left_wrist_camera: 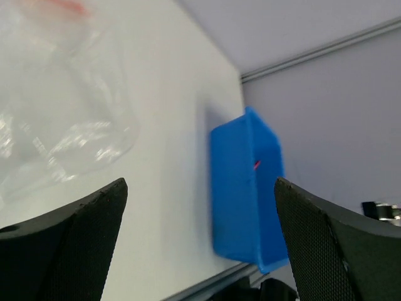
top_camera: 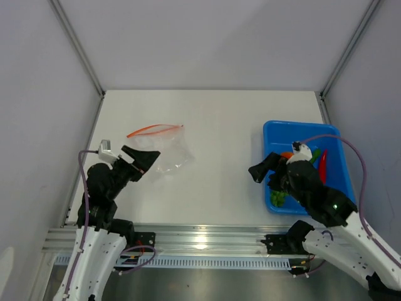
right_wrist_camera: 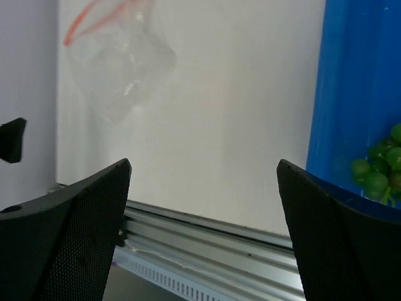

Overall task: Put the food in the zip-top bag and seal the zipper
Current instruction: Move the zipper food storage bag to the center of the board, then pick up the zipper food storage bag at the center of the board.

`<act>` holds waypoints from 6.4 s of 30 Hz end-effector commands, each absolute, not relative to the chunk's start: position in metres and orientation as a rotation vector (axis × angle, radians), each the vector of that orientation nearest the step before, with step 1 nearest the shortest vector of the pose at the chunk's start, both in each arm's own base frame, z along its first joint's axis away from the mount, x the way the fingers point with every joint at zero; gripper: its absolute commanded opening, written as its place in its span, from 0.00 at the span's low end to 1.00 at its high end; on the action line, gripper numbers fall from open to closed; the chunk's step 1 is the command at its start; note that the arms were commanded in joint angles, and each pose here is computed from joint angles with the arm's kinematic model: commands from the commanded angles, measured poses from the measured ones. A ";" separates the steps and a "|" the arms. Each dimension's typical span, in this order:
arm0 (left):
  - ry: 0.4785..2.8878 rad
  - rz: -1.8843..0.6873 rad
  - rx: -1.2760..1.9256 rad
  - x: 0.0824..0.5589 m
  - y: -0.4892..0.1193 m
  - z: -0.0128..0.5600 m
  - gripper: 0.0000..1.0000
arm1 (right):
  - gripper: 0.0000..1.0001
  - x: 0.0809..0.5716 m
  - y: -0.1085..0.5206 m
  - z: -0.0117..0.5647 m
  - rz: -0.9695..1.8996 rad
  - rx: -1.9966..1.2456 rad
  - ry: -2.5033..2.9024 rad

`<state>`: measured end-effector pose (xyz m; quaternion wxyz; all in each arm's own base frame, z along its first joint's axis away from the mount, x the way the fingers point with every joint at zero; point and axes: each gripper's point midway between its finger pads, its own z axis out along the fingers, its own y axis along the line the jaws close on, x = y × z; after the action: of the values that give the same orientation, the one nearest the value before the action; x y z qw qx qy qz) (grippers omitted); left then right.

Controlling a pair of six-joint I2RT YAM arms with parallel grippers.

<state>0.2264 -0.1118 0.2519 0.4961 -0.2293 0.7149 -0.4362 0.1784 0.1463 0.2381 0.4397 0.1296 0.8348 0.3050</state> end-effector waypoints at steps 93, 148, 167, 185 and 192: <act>1.919 -0.950 -0.315 0.146 -0.111 0.280 0.91 | 0.77 0.438 0.341 0.128 0.508 -0.315 2.431; 1.867 -0.967 -0.213 0.135 -0.115 0.259 0.91 | 0.95 0.412 0.268 0.112 -0.426 0.366 2.429; 1.898 -0.961 -0.210 0.139 -0.116 0.247 0.91 | 0.93 0.405 0.260 0.065 -0.567 0.233 2.503; 1.947 -0.945 -0.203 0.145 -0.117 0.231 0.91 | 0.24 0.355 0.237 0.072 -0.664 0.145 2.454; 1.965 -0.947 -0.189 0.149 -0.119 0.227 0.90 | 0.08 0.333 0.238 0.079 -0.575 0.104 2.459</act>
<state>0.1435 -0.1169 0.2227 0.4489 -0.0952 0.8014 -0.3836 0.3264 0.2304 0.0522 0.2562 0.0157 0.9310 -0.2594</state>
